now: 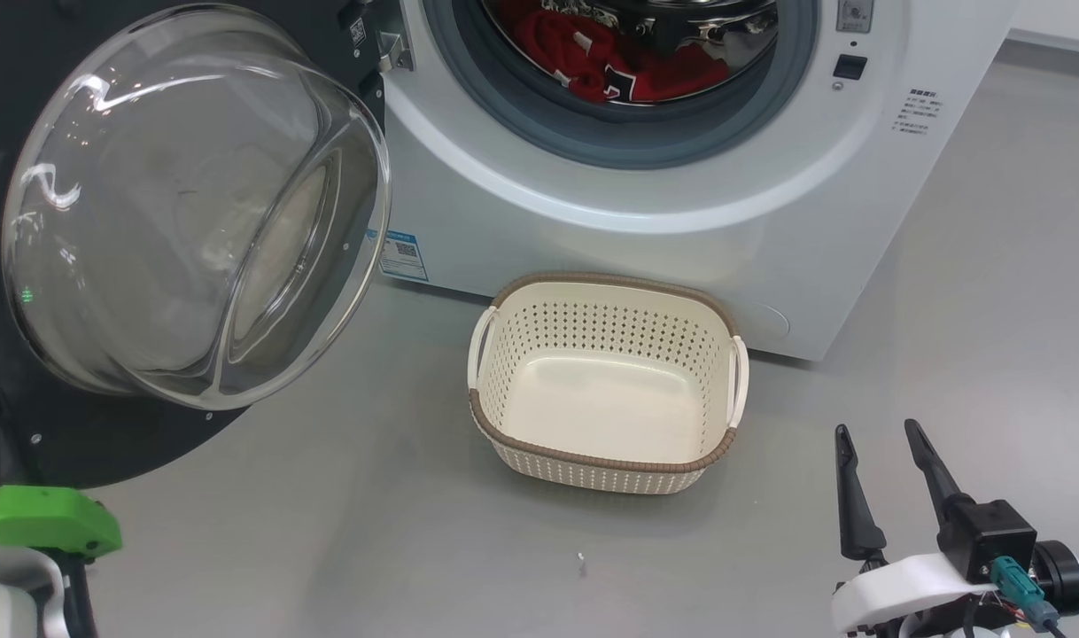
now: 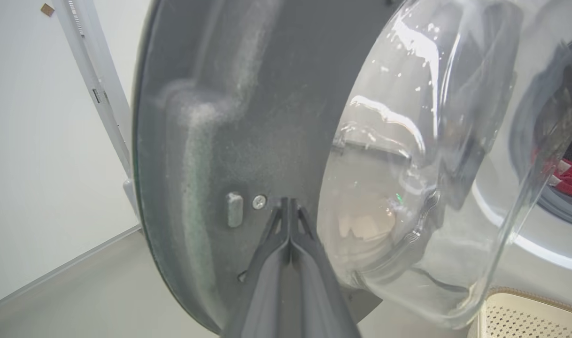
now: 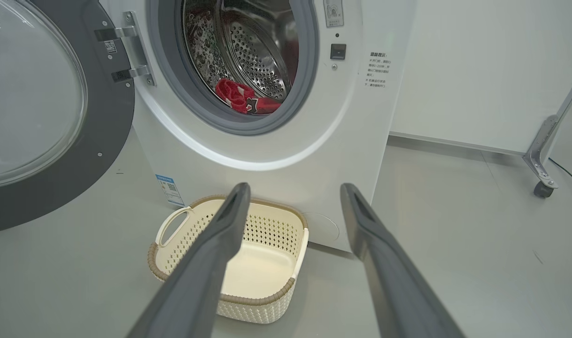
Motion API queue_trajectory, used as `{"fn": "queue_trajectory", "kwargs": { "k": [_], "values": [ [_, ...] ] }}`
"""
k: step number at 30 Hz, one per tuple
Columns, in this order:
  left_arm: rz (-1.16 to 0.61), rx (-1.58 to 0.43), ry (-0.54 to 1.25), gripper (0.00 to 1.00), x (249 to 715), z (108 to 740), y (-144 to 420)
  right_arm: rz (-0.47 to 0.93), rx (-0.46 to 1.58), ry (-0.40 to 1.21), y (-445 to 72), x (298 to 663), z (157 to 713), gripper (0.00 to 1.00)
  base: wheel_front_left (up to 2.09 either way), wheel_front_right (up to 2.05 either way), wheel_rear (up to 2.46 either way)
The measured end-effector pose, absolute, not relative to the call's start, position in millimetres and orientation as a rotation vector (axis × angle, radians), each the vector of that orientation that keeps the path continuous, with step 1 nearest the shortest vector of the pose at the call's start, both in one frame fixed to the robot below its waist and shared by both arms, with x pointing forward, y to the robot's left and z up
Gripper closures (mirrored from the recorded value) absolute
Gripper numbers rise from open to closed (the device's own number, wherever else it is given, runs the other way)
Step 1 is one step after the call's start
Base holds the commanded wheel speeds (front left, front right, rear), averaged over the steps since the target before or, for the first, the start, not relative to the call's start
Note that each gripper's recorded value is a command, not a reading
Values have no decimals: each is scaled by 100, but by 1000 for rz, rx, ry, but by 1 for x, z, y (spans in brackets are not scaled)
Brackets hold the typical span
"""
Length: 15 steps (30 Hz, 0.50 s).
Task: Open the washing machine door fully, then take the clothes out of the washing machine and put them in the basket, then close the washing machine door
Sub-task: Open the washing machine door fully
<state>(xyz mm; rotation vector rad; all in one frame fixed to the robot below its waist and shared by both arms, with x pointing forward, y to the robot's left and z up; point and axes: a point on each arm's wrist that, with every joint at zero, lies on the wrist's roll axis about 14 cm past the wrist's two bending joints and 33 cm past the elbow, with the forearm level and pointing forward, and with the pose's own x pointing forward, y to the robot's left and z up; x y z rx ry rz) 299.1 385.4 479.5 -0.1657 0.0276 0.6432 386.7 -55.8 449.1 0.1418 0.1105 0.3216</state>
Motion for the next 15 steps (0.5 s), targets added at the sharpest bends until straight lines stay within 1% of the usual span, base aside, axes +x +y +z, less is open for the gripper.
{"fn": "queue_trajectory", "kwargs": {
  "k": [6, 15],
  "values": [
    [572, -185, 22, 100, 303, 475, 355, 313, 139, 100, -59, 386, 452, 0, 0, 0, 0],
    [386, -214, 37, 100, 314, 468, 291, 294, 140, 89, -65, 386, 455, 0, 0, 0, 0]
  ]
}}
